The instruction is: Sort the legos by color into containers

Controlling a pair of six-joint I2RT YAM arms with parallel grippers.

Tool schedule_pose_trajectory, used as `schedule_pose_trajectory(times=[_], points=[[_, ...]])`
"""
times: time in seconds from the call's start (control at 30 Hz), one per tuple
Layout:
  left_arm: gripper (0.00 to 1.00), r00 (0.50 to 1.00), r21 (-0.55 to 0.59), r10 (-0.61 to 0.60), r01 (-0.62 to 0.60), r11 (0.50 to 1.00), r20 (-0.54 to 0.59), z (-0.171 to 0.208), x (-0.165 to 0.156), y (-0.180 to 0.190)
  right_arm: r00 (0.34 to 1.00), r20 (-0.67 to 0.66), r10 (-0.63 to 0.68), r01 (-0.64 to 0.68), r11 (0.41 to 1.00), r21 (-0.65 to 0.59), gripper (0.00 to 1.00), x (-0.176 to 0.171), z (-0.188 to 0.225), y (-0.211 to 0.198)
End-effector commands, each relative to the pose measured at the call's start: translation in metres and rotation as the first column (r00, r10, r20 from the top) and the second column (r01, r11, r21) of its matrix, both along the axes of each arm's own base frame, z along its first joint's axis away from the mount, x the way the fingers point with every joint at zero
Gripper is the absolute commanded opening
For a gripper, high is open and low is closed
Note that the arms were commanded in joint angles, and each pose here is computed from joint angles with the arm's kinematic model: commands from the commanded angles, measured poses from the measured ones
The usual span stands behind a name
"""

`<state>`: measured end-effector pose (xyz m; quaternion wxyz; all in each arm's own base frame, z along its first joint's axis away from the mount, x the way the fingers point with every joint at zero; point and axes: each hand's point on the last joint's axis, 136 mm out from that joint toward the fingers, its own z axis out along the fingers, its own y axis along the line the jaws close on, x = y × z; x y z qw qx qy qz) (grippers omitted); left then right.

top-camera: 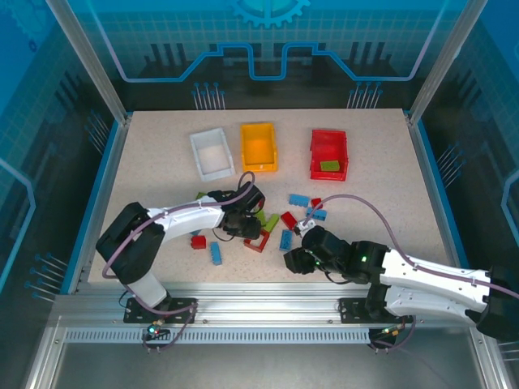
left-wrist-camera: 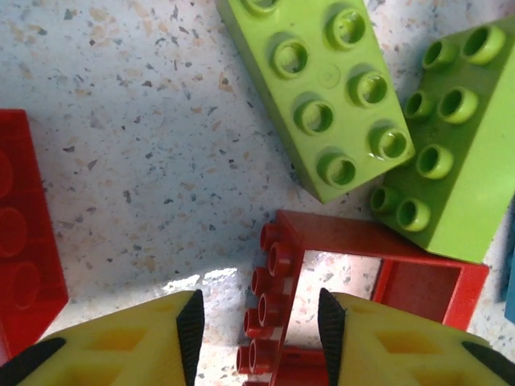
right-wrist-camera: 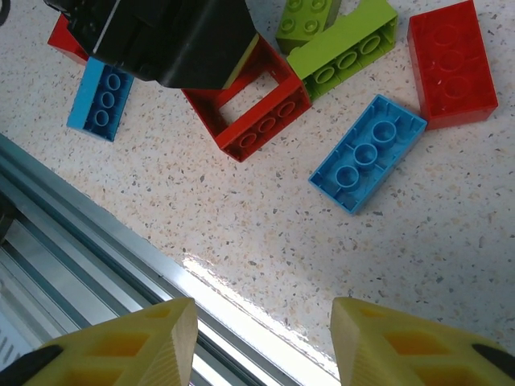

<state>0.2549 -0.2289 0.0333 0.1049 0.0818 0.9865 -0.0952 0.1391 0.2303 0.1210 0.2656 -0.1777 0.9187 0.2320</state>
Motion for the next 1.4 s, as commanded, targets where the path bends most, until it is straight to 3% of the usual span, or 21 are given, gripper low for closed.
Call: schedule_pose_trajectory(times=[0.0, 0.23, 0.37, 0.57, 0.8, 1.03, 1.27, 1.37], points=[[0.36, 0.999, 0.006, -0.032, 0.033, 0.999, -0.026, -0.011, -0.006, -0.001, 0.999, 0.026, -0.022, 0.020, 0.999, 0.039, 0.48, 0.005, 0.011, 0.007], [0.19, 0.999, 0.064, -0.034, 0.034, 0.997, 0.002, -0.013, -0.002, 0.005, 0.998, 0.049, -0.036, 0.034, 0.998, 0.047, 0.47, 0.009, 0.020, 0.007], [0.00, 0.998, 0.106, -0.026, 0.019, 0.994, 0.061, 0.007, 0.004, 0.012, 0.997, 0.069, -0.033, 0.029, 0.998, 0.060, 0.46, 0.013, 0.028, 0.014], [0.00, 0.975, 0.133, 0.100, -0.128, 0.983, 0.198, 0.072, 0.039, 0.047, 0.979, 0.198, -0.049, 0.037, 0.997, 0.064, 0.49, 0.038, 0.068, 0.028], [0.00, 0.914, 0.093, 0.301, -0.336, 0.937, 0.271, 0.116, 0.120, 0.101, 0.911, 0.381, -0.156, 0.095, 0.980, 0.173, 0.53, 0.096, 0.120, 0.054], [0.00, 0.833, 0.097, 0.482, -0.522, 0.848, 0.272, 0.103, 0.205, 0.161, 0.910, 0.362, -0.201, 0.146, 0.974, 0.172, 0.52, 0.143, 0.138, 0.072], [0.00, 0.840, 0.235, 0.480, -0.535, 0.812, 0.254, 0.073, 0.249, 0.181, 0.930, 0.297, -0.216, 0.174, 0.971, 0.163, 0.52, 0.149, 0.120, 0.067], [0.00, 0.846, 0.235, 0.480, -0.527, 0.817, 0.231, 0.063, 0.257, 0.180, 0.933, 0.282, -0.224, 0.186, 0.970, 0.157, 0.52, 0.147, 0.113, 0.061]])
